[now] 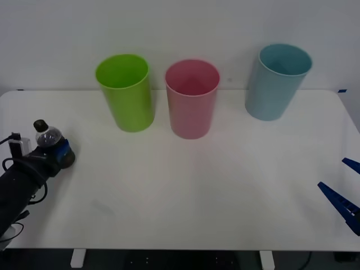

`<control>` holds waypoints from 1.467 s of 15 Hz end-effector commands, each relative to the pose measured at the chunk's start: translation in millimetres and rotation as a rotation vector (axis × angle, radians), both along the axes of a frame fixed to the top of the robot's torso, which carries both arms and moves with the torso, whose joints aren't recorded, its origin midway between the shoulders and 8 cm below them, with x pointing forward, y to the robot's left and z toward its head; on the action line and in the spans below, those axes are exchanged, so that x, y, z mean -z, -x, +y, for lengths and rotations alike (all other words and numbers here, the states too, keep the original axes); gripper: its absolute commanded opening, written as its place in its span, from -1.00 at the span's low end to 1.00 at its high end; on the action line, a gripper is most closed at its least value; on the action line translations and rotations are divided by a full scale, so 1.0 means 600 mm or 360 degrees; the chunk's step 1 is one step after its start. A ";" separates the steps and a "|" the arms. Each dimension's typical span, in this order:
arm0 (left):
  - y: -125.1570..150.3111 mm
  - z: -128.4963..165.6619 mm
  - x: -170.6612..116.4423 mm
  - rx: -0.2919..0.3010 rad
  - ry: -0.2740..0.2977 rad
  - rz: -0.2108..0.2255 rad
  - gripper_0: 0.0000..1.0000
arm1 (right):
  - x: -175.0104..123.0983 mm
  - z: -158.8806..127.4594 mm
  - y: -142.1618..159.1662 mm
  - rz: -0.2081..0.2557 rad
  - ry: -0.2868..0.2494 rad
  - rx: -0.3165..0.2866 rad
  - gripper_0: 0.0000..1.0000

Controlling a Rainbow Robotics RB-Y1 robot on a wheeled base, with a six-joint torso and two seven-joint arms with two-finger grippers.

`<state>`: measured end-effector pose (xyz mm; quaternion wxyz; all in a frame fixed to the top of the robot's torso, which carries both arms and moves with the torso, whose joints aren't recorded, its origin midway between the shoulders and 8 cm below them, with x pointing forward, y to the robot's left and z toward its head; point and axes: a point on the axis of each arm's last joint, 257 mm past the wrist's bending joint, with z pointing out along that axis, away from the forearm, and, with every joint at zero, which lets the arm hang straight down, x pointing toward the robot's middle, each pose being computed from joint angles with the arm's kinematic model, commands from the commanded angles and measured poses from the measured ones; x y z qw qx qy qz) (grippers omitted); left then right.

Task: Grasp the object on the table and drop it into the matching bin: aluminum can to the light blue bin, PET bottle to the pink bin.

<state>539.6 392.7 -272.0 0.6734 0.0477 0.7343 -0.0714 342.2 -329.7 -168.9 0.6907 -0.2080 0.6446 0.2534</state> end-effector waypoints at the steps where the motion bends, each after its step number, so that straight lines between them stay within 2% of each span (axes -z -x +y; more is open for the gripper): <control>1: 0.009 -0.002 -0.017 0.0016 -0.0017 -0.0034 -1.00 | 0.000 0.000 0.000 0.0000 0.0000 0.0000 1.00; 6: 0.038 -0.029 -0.065 0.0078 0.0000 -0.0127 -1.00 | 0.000 0.000 0.000 0.0000 0.0000 0.0000 1.00; 10: 0.059 -0.040 -0.130 0.0116 0.0047 -0.0237 -1.00 | 0.000 0.000 0.000 0.0000 0.0000 0.0000 1.00; 15: 0.081 -0.087 -0.234 0.0232 0.0292 -0.0352 -1.00 | 0.000 0.000 0.000 0.0000 0.0000 0.0000 1.00; 18: 0.086 -0.119 -0.284 0.0315 0.0405 -0.0386 -1.00 | 0.000 0.000 0.000 0.0000 0.0000 0.0000 1.00; 20: 0.087 -0.157 -0.325 0.0405 0.0525 -0.0410 -1.00 | 0.000 0.000 0.000 0.0000 0.0000 0.0000 1.00; 22: 0.078 -0.195 -0.357 0.0490 0.0581 -0.0422 -1.00 | 0.000 0.000 0.000 0.0000 0.0000 0.0000 1.00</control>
